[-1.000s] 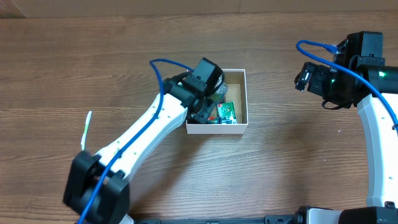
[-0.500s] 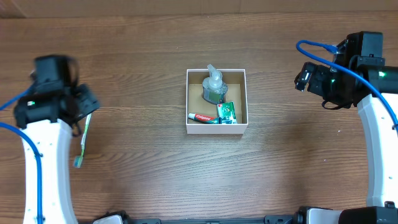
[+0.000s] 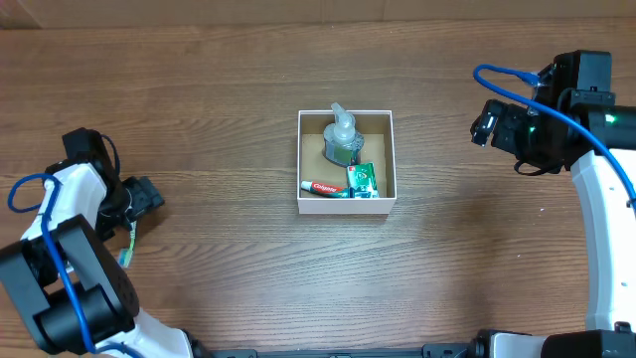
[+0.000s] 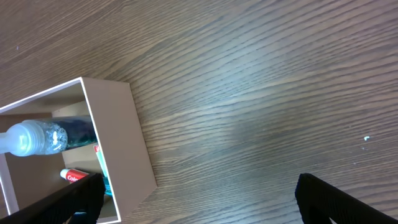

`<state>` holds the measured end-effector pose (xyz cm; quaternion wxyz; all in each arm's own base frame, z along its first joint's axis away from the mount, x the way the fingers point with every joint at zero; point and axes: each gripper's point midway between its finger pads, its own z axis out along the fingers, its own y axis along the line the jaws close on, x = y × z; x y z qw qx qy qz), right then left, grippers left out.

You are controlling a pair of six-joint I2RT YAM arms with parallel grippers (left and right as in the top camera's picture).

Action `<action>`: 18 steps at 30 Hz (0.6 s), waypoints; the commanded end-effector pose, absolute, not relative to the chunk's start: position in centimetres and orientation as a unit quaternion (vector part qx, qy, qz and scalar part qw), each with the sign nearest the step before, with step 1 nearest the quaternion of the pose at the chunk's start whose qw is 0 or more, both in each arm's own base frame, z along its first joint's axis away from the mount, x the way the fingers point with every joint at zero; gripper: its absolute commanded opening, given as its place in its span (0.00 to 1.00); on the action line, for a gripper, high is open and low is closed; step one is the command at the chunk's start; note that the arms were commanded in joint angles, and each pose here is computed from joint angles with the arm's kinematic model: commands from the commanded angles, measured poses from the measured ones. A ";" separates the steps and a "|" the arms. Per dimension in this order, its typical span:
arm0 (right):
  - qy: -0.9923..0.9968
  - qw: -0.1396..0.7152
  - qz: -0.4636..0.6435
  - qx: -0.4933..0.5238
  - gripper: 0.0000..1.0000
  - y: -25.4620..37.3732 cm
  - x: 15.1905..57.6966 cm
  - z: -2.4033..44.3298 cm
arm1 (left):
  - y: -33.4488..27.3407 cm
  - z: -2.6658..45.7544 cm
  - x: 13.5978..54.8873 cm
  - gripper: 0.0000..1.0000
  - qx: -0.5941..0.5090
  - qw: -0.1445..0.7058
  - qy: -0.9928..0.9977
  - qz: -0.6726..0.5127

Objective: Pack container
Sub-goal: 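Grasp the green-white toothbrush with the left gripper, then lower the toothbrush into the box and release it, left gripper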

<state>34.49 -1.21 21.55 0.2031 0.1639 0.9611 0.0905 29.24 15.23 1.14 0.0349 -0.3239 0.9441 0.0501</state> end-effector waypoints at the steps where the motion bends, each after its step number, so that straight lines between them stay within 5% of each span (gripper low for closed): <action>1: 0.960 0.209 0.093 0.162 1.00 -1.2 34.6 21.8 | 13.8 -0.8 29.8 0.93 -0.279 0.022 0.960 0.007; 6: 0.960 0.209 0.093 0.162 1.00 -1.2 34.6 21.8 | 13.5 -2.2 29.4 0.87 -0.279 0.001 0.960 -0.001; 12: 0.960 0.209 0.093 0.162 1.00 -1.2 34.6 21.8 | 13.3 -2.2 29.2 0.18 -0.280 -0.004 0.960 -0.003; 15: 0.960 0.210 0.093 0.162 1.00 -1.2 34.6 21.8 | 13.3 -2.2 29.1 0.04 -0.281 -0.006 0.960 -0.003; 18: 0.960 0.210 0.093 0.162 1.00 -1.2 34.6 21.8 | 13.3 -2.2 29.0 0.04 -0.287 -0.008 0.958 -0.004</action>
